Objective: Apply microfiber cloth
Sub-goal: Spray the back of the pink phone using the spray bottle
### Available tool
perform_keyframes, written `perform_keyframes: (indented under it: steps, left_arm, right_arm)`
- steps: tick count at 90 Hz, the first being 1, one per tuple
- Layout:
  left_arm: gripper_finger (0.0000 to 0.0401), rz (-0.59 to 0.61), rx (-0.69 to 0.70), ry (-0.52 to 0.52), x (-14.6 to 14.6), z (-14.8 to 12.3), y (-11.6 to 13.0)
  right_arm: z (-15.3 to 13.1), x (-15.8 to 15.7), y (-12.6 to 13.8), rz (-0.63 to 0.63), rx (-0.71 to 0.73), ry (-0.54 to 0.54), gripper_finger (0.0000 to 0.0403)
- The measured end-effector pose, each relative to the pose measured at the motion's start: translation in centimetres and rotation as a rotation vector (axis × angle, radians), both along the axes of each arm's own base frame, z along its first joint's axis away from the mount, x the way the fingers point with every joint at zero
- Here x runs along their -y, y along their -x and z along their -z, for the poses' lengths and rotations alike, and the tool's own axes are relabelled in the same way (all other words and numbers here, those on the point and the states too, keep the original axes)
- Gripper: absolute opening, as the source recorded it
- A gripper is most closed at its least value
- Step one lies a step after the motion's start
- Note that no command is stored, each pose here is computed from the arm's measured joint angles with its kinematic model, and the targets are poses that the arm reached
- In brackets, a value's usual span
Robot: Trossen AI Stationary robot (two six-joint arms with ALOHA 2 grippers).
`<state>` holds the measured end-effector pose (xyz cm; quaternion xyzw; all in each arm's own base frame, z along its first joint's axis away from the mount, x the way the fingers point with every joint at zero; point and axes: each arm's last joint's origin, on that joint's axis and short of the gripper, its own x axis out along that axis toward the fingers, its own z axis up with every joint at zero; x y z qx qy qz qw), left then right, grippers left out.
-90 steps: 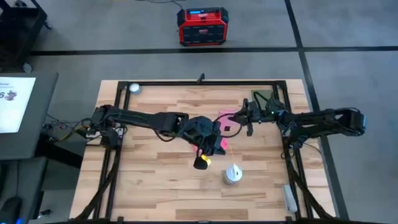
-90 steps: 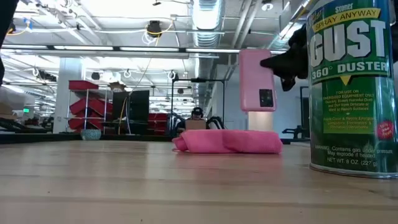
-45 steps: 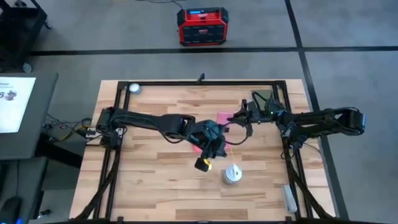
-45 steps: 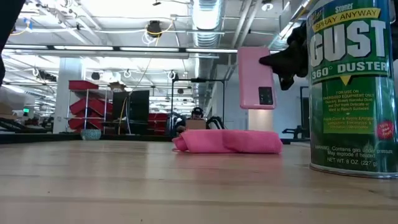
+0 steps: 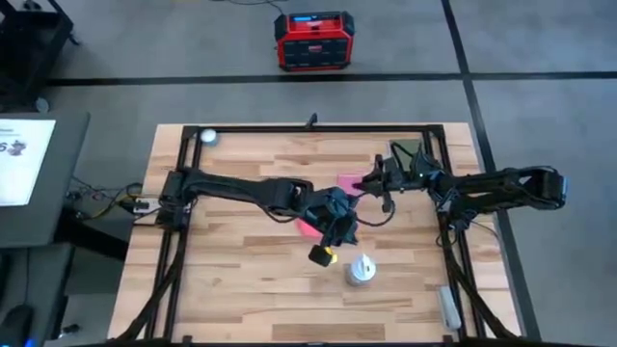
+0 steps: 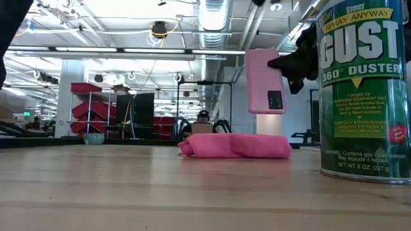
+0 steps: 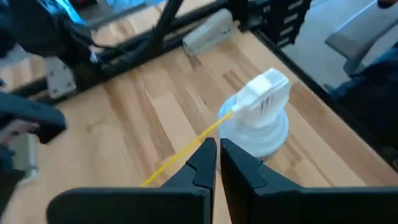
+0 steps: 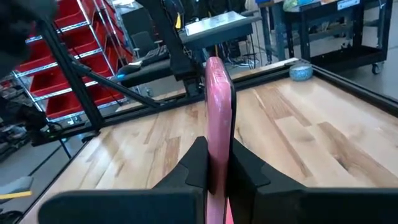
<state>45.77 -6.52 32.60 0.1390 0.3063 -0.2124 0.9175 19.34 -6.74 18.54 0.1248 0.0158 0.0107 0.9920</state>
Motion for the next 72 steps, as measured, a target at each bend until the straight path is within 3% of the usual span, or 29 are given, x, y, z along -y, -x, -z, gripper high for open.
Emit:
perform_keyframes:
  steps: [23,45,72]
  left_arm:
    - [0.0000,0.050,-0.074,-0.040,1.3,0.2,-2.3]
    - [0.0000,0.051,-0.061,-0.059,1.5,-1.3,-2.0]
    - [0.0000,0.064,-0.071,-0.075,1.9,-0.9,-2.0]
  right_arm:
    - [0.1,-0.3,-0.1,-0.015,-0.017,-0.007,0.0014]
    - [0.2,-0.3,-0.1,-0.016,-0.024,-0.007,0.0014]
    - [0.2,-0.5,-0.2,-0.027,-0.024,-0.006,0.0014]
